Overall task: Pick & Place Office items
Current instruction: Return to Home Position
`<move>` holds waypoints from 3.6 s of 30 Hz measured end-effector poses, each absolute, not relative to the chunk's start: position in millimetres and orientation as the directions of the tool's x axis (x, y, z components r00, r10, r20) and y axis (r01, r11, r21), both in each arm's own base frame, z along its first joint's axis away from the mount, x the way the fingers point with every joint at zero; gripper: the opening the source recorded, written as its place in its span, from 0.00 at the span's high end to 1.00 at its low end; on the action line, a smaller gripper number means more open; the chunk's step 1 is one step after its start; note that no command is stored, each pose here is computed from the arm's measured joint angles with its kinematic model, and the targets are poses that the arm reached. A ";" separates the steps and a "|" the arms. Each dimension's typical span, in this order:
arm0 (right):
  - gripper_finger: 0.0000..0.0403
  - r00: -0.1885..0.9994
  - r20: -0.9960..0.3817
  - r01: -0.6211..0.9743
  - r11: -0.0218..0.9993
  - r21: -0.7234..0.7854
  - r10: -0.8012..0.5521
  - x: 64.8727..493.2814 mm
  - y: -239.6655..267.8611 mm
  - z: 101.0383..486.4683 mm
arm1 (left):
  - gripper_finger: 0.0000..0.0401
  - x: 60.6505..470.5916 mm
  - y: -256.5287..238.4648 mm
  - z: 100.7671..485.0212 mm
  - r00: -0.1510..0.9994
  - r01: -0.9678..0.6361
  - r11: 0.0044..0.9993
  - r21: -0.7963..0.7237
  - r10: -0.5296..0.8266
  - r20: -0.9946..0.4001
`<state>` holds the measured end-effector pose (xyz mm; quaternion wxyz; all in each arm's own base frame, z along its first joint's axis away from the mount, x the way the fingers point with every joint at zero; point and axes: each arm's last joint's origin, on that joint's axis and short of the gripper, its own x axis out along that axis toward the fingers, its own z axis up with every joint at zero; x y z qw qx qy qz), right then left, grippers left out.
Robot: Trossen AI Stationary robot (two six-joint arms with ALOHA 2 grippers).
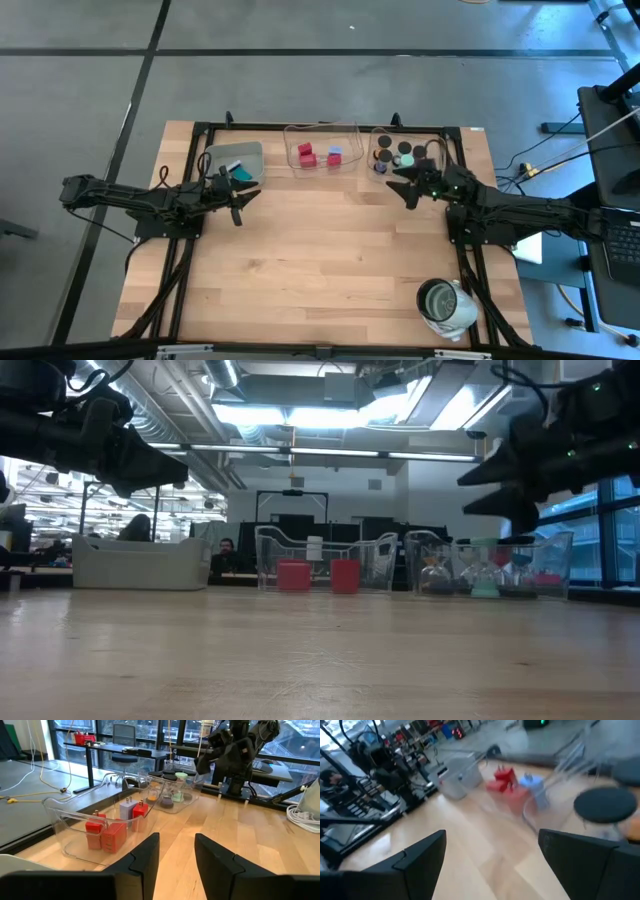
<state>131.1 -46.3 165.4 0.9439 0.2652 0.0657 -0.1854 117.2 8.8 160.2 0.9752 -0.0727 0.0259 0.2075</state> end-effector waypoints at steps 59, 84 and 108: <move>0.21 0.848 0.398 0.169 0.890 0.424 -0.350 78.5 -29.4 225.9 | 0.70 92.2 9.7 186.9 0.891 -0.350 0.900 -0.262 0.406 0.205; 0.21 0.890 0.124 0.346 0.825 0.447 -0.440 87.3 -39.8 179.2 | 0.70 92.2 9.8 186.8 0.890 -0.353 0.898 -0.262 0.409 0.204; 0.21 0.890 0.028 0.397 0.803 0.445 -0.455 85.8 -44.5 170.1 | 0.70 92.2 9.8 186.8 0.890 -0.353 0.898 -0.262 0.409 0.203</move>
